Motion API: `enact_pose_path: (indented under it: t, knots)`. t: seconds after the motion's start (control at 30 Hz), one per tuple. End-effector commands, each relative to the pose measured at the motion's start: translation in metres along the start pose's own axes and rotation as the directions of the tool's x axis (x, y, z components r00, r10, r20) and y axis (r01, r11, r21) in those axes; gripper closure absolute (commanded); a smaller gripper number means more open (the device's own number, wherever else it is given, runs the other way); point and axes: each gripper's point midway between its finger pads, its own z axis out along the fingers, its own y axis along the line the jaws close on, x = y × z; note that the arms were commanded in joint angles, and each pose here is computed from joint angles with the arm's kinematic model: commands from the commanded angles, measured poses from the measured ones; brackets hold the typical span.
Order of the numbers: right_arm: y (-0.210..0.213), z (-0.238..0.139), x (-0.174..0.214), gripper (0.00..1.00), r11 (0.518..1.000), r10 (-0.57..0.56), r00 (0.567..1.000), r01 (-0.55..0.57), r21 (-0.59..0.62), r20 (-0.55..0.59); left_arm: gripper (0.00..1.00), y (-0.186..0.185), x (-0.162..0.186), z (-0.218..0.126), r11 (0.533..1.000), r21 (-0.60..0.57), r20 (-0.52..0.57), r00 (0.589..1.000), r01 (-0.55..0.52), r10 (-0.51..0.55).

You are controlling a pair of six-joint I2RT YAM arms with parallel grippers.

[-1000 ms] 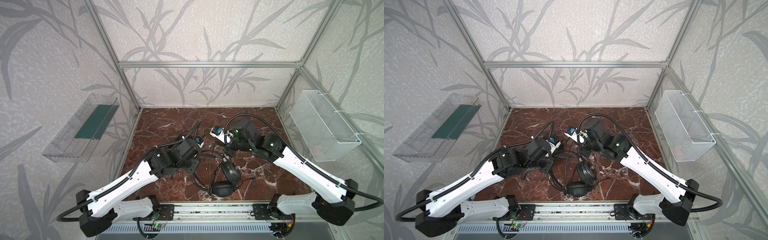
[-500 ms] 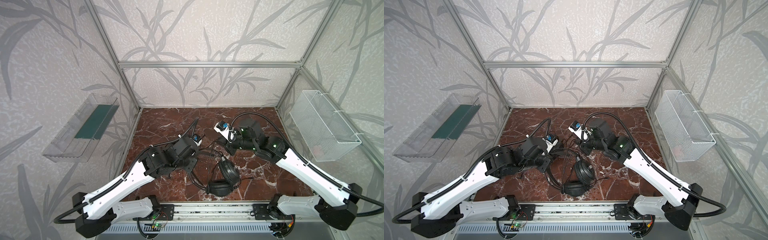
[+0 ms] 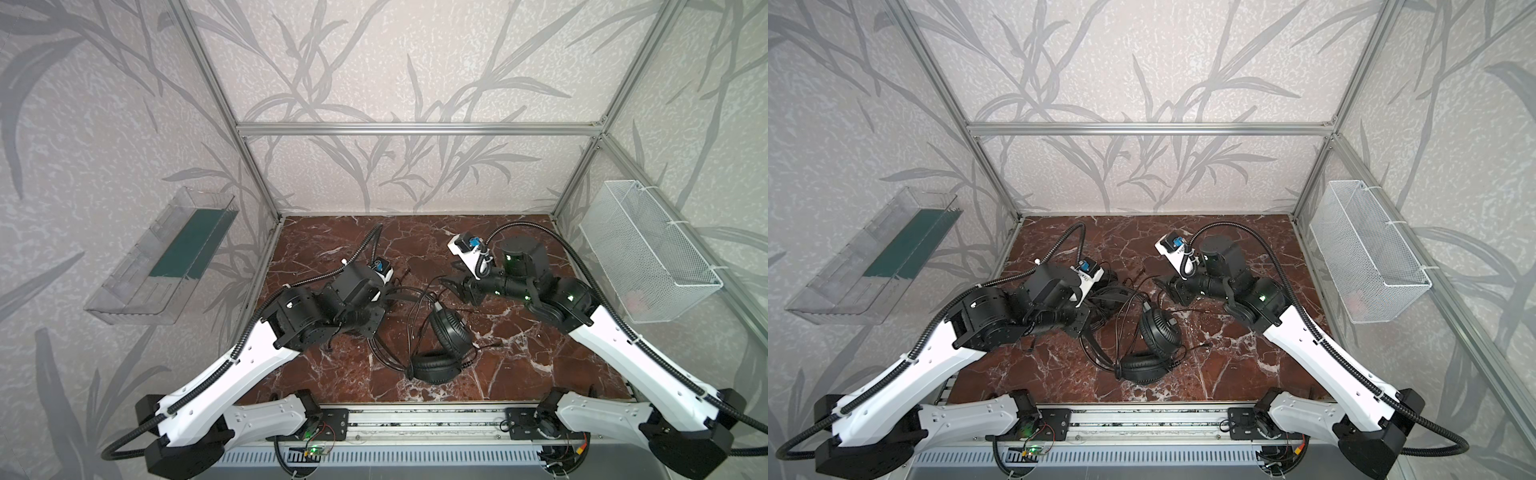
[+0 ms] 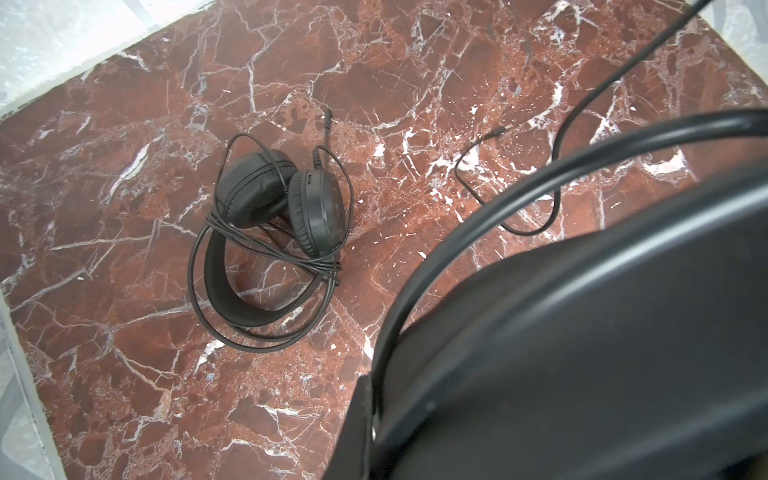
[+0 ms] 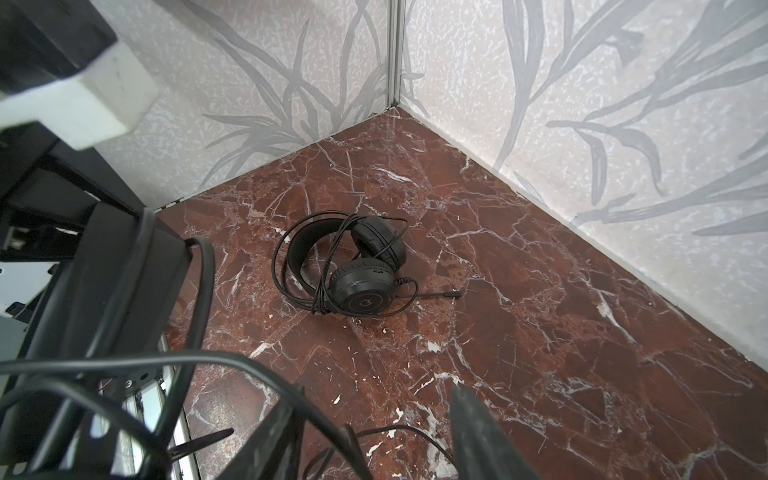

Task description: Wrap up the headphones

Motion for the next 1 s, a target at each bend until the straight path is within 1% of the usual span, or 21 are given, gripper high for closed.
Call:
enact_pose_path:
  t: [0.0,0.03,0.07,0.13,0.23,0.27,0.3,0.37,0.47,0.53,0.63,0.8,0.9,0.97]
  knots:
    - [0.004,0.000,-0.006,0.42,0.999,0.023,1.000,-0.023,-0.033,0.020,1.00,-0.011,-0.017,-0.017,0.997,0.076,0.072,0.997,0.033,-0.039]
    - [0.005,-0.001,-0.008,0.41,0.999,0.027,0.999,-0.026,-0.035,0.026,1.00,-0.010,-0.017,-0.017,0.997,0.072,0.072,0.997,0.032,-0.037]
    - [0.006,-0.003,-0.009,0.37,0.999,0.032,0.999,-0.031,-0.038,0.035,1.00,-0.009,-0.017,-0.018,0.997,0.069,0.075,0.997,0.032,-0.037]
    - [0.006,-0.007,-0.013,0.33,0.998,0.044,0.998,-0.042,-0.037,0.045,1.00,-0.007,-0.017,-0.017,0.998,0.060,0.073,0.997,0.033,-0.038]
    - [0.013,-0.011,-0.009,0.31,0.996,0.059,0.998,-0.058,-0.071,0.014,1.00,-0.006,-0.017,-0.016,0.998,0.051,0.067,0.997,0.035,-0.038]
    - [0.016,-0.011,-0.006,0.25,0.994,0.065,0.998,-0.065,-0.092,-0.004,1.00,-0.005,-0.018,-0.016,0.998,0.046,0.071,0.997,0.037,-0.040]
    - [0.016,-0.011,-0.002,0.17,0.993,0.080,0.997,-0.081,-0.089,-0.019,1.00,-0.004,-0.020,-0.017,0.998,0.045,0.073,0.996,0.041,-0.044]
    - [0.013,-0.012,0.011,0.16,0.993,0.101,0.994,-0.104,-0.062,-0.049,1.00,-0.005,-0.022,-0.019,0.997,0.055,0.077,0.996,0.045,-0.049]
    - [0.010,-0.020,0.025,0.15,0.995,0.099,0.994,-0.100,-0.027,-0.056,1.00,-0.010,-0.026,-0.023,0.995,0.089,0.084,0.995,0.051,-0.059]
    - [0.009,-0.025,0.025,0.14,0.995,0.100,0.994,-0.101,-0.016,-0.045,1.00,-0.012,-0.027,-0.025,0.993,0.106,0.088,0.994,0.051,-0.061]
    - [0.014,-0.035,0.019,0.13,0.994,0.100,0.995,-0.100,-0.032,-0.023,1.00,-0.014,-0.030,-0.028,0.991,0.120,0.092,0.994,0.053,-0.064]
    - [0.001,-0.057,0.001,0.13,0.992,0.117,0.991,-0.120,0.041,0.065,1.00,-0.011,-0.031,-0.032,0.991,0.115,0.091,0.993,0.069,-0.079]
    - [-0.015,-0.073,-0.008,0.13,0.981,0.137,0.981,-0.154,0.121,0.135,1.00,-0.011,-0.031,-0.034,0.989,0.123,0.097,0.991,0.078,-0.090]
    - [-0.028,-0.085,-0.014,0.12,0.965,0.158,0.969,-0.192,0.178,0.190,1.00,-0.010,-0.032,-0.035,0.989,0.124,0.099,0.990,0.083,-0.095]
